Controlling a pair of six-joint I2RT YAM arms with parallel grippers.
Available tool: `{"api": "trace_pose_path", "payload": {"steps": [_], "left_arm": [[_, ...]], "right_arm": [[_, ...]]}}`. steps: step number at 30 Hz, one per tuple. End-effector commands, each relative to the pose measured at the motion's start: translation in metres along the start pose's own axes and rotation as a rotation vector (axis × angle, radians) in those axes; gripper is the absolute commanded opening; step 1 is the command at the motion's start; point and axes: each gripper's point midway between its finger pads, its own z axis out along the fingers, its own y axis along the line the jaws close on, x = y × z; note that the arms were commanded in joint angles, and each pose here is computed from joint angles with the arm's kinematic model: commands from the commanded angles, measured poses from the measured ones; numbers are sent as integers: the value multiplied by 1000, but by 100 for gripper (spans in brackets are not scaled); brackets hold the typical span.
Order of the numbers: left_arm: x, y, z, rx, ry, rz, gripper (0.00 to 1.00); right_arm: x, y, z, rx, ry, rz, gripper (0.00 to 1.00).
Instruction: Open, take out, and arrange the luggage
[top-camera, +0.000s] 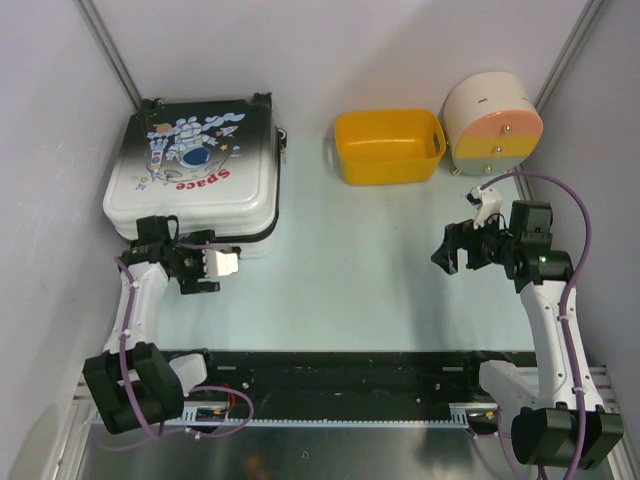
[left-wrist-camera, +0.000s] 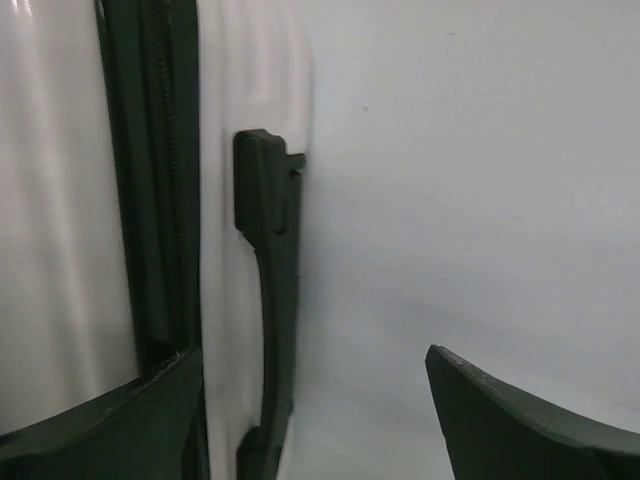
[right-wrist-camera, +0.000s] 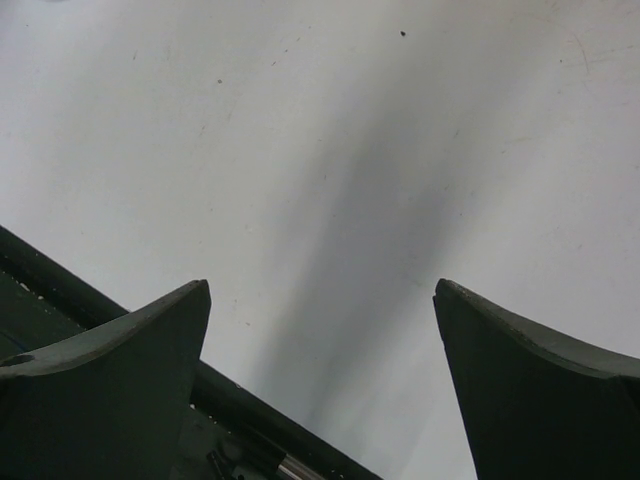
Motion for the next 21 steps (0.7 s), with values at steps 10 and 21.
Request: {"api": "trace_pose_path", "payload": {"steps": [10,21], "left_arm": [[12,27,41,-48,-65,157,81],[30,10,68,51,-44,132,62]], "right_arm": [[-10,-1,9,-28,-4,-29,100],[-8,-5,15,-23,15,-29,100]]}}
